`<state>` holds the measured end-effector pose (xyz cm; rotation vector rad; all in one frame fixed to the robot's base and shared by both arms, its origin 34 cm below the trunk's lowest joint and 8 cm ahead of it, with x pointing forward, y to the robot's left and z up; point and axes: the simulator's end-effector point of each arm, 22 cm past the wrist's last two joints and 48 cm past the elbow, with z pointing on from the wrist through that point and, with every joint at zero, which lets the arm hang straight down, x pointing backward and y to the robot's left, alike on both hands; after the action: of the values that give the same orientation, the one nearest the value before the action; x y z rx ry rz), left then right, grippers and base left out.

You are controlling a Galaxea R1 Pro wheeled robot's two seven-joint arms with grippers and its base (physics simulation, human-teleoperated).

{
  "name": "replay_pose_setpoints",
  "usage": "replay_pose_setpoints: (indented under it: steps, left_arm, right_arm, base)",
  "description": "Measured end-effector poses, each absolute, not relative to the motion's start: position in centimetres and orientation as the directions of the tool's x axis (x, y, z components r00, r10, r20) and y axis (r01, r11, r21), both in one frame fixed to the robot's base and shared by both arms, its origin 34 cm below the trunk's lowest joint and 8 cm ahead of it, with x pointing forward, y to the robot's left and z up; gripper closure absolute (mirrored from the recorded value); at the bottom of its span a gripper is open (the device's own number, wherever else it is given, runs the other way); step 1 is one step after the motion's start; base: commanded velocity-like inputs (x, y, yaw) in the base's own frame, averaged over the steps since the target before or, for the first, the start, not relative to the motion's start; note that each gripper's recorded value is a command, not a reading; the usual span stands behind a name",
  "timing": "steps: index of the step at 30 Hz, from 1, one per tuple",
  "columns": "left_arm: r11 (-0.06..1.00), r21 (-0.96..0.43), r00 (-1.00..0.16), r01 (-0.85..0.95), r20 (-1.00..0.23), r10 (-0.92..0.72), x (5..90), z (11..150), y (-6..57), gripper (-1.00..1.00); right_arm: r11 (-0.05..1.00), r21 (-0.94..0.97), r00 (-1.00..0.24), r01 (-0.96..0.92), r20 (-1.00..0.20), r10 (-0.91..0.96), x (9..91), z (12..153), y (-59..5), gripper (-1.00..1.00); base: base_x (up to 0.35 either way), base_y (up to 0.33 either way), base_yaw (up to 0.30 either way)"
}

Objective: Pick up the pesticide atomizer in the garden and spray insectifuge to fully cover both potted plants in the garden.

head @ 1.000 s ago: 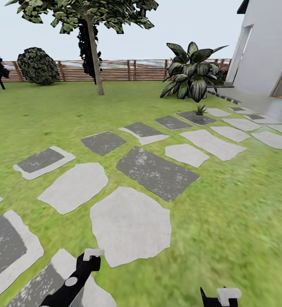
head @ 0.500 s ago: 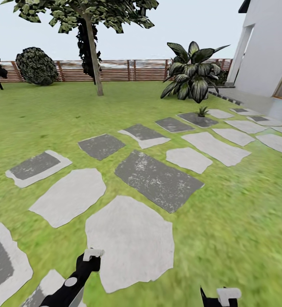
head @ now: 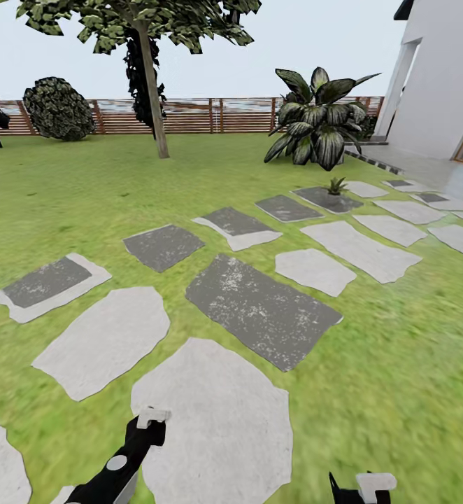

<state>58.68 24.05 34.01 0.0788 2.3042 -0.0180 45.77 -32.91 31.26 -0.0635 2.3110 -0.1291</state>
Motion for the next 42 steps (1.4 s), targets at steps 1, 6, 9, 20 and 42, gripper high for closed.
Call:
replay_pose_setpoints:
  steps: [1,6,9,20,42]
  left_arm:
    - [0.998,0.012,-0.669,0.063,-0.742,0.051,58.67,34.01,24.05,1.0]
    - [0.998,0.012,-0.668,0.063,-0.742,0.051,58.68,34.01,24.03,1.0]
    - [0.998,0.012,-0.669,0.062,-0.742,0.051,58.67,34.01,24.08,1.0]
    - [0.998,0.013,-0.669,0.062,-0.742,0.051,58.67,34.01,24.13,1.0]
    - [0.998,0.012,-0.669,0.063,-0.742,0.051,58.68,34.01,24.08,1.0]
  right_arm:
    - [0.994,-0.114,-0.677,-0.005,-0.731,-0.087,45.77,31.26,-32.91,-1.0]
    - [0.993,-0.114,-0.676,-0.002,-0.732,-0.085,45.79,31.28,-32.97,-1.0]
    - [0.993,-0.114,-0.676,-0.002,-0.732,-0.086,45.81,31.29,-32.97,-1.0]
    - [0.993,-0.114,-0.677,0.002,-0.732,-0.083,45.77,31.28,-33.05,-1.0]
    - [0.993,-0.114,-0.677,0.002,-0.732,-0.083,45.75,31.27,-33.06,-1.0]
  base:
    - [0.338,0.0,0.0]
    - [0.338,0.0,0.0]
    - [0.338,0.0,0.0]
    - [0.338,0.0,0.0]
    - [0.338,0.0,0.0]
